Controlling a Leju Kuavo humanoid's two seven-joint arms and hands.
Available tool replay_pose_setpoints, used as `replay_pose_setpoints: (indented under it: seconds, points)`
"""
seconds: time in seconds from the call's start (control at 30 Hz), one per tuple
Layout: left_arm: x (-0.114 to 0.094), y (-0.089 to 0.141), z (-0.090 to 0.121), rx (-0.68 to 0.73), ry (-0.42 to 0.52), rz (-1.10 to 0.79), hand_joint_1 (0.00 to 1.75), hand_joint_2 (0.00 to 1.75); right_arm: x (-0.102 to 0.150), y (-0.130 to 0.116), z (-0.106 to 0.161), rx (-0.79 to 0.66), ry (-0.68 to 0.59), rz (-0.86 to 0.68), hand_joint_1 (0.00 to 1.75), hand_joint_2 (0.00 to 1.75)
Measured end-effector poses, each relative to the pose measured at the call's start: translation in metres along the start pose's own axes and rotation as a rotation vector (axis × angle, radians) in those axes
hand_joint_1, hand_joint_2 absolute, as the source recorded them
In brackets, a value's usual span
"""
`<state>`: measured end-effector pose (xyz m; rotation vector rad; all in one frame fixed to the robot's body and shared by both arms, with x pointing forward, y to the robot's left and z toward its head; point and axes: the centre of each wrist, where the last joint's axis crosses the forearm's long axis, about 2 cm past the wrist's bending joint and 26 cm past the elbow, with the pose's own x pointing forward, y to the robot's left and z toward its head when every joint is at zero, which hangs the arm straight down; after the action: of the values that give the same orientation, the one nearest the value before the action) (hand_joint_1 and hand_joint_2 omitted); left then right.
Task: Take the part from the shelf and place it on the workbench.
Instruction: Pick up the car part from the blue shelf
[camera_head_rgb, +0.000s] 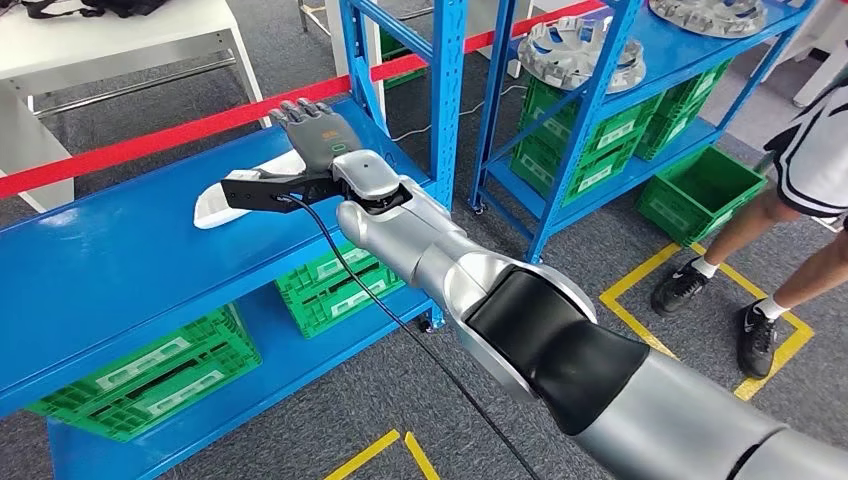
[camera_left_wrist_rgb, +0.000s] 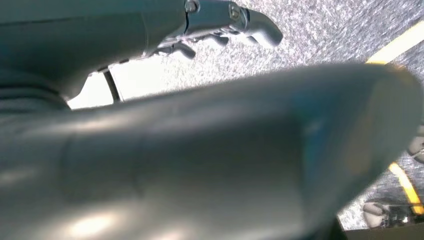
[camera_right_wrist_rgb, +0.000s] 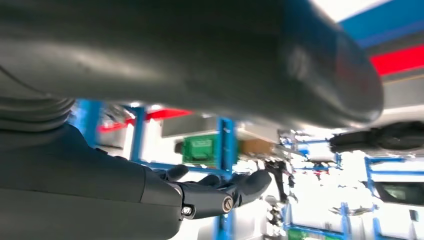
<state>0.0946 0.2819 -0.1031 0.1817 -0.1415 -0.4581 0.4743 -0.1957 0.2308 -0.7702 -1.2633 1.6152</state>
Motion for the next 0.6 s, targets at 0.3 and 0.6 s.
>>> replay_pose_setpoints:
  seconds: [0.3, 0.6]
  points:
    - [0.0, -0.003, 0.0, -0.005, -0.004, 0.0, 0.0, 0.0, 0.017, 0.018, -0.001, 0.031, -0.048, -0.005, 0.0, 0.0]
    - [0.005, -0.001, 0.001, -0.002, -0.023, 0.001, 0.0, 0.0, 0.036, 0.016, -0.004, 0.004, -0.119, -0.008, 0.0, 0.0]
